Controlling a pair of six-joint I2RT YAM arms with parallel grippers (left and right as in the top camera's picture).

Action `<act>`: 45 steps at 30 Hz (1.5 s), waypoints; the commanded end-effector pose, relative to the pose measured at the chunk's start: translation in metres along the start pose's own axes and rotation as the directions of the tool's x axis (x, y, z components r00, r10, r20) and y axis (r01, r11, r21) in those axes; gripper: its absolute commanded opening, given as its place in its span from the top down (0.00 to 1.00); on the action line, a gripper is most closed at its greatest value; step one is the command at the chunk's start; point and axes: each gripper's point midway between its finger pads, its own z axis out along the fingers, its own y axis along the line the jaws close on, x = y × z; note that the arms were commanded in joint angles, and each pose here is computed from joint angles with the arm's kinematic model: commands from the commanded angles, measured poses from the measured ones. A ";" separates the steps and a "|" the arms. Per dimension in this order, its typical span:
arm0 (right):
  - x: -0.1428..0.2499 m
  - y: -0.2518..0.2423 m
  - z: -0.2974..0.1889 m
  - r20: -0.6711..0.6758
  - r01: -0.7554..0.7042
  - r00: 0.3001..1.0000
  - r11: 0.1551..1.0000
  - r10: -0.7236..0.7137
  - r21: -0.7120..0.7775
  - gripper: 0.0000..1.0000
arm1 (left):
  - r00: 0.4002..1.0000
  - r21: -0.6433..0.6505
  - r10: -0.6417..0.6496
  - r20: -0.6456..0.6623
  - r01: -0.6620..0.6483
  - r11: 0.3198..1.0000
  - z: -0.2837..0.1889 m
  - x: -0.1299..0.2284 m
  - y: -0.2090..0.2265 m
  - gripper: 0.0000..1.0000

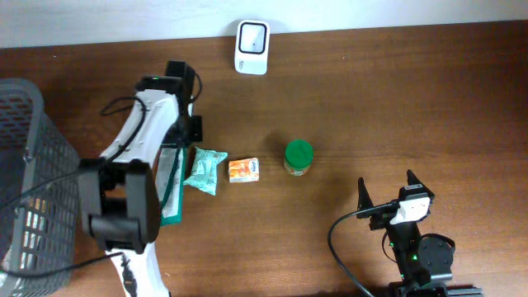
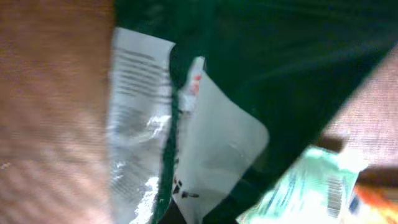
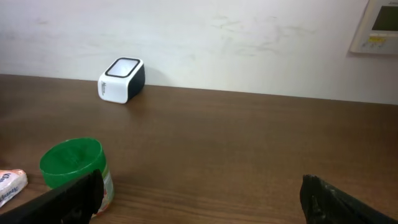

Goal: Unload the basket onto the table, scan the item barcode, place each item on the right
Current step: 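Take the dark green 3M gloves packet from the basket and lay it down, then take the gold-capped tube from the basket and place it near the jar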

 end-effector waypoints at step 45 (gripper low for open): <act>0.002 0.003 0.000 -0.004 -0.008 1.000 1.000 0.008 -0.012 0.02 | 0.594 -0.087 -0.675 0.438 0.775 0.626 -0.152 0.162 0.384 0.01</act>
